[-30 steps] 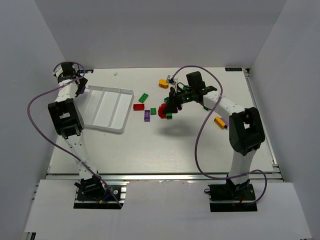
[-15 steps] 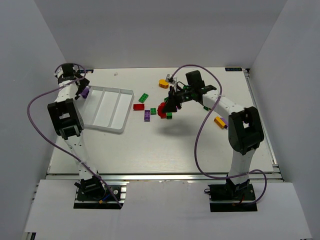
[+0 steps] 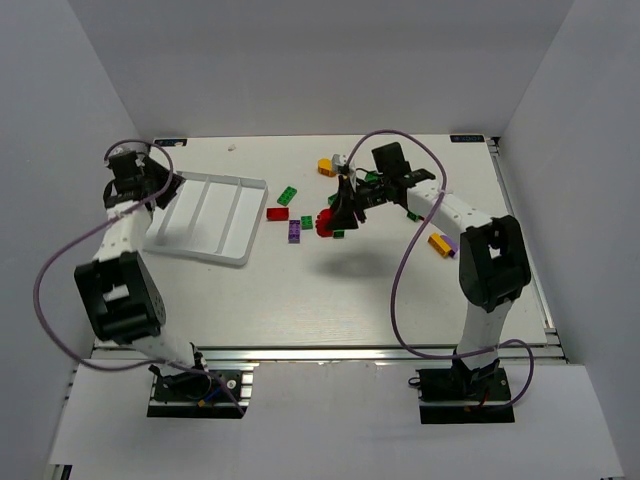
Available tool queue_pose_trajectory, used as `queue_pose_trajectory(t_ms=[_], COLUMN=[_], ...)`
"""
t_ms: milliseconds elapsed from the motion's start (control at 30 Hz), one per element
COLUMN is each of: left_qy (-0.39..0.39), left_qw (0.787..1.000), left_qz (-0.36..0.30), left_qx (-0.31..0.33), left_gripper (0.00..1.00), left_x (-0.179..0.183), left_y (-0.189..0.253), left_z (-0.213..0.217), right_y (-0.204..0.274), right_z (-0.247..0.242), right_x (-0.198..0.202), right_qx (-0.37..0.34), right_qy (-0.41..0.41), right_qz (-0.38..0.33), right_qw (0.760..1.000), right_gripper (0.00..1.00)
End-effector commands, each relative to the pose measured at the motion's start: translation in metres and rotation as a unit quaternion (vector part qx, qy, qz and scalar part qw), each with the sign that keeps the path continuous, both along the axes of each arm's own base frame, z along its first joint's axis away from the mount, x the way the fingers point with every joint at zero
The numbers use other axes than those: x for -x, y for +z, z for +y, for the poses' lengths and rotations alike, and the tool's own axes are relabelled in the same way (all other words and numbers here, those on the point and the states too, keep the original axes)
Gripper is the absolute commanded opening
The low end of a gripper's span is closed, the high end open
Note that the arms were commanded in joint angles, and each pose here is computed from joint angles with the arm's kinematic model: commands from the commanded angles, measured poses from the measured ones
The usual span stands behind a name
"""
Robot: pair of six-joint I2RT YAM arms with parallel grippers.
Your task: Sort the legos into containers by color
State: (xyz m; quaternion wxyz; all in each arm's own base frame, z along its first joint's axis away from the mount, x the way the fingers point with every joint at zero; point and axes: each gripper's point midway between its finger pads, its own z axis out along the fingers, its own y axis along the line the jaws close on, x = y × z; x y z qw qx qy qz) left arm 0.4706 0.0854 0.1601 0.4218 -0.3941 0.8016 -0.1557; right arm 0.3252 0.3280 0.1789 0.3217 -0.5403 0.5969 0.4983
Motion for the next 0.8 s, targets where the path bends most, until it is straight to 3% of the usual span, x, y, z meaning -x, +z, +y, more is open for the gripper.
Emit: queue_pose_trajectory(t_ms=[0,67,167,367,500,600,767], left_qy=[-0.077,-0.115,-0.173,-0.255,-0.292,-0.323,-0.344], left_qw=[0.988,0.983,0.974,0.953,0.935,0.918,0.895], left_qz=[-0.128,-0.134,-0.121,-0.117,-0.166,-0.210,-0.272], left_qx=[0.037,0.056,0.088,0.118,0.110,0.089,0.083], left_gripper=[0.61,0.72,0.78,0.82,0.83,0.84,0.84], left_x=[0.016,0.038,0.061,0.097,0.120,0.137,0.152], left_y=[0.072,0.075,0.069,0.058,0.068,0.081,0.100], left_z=[-0.042,-0.065,-0.109,-0.185,-0.207,-0.215,-0.222], right_y=[0.020,0.016,0.011,0.020,0.037,0.050,0.064], right_z=[0.003,0.010,0.024,0.051,0.062,0.066,0.071], right_x=[0.014,0.017,0.019,0.026,0.036,0.051,0.053], right_qx=[-0.023,-0.013,0.004,-0.008,-0.038,-0.052,-0.062], right_qy=[0.039,0.039,0.024,0.011,0.028,0.050,0.048], right_qz=[-0.077,-0.075,-0.076,-0.062,0.024,0.133,0.201], right_qw=[0.996,0.996,0.997,0.998,0.999,0.988,0.976], right_gripper=[0.00,0.00,0.00,0.00,0.00,0.00,0.00])
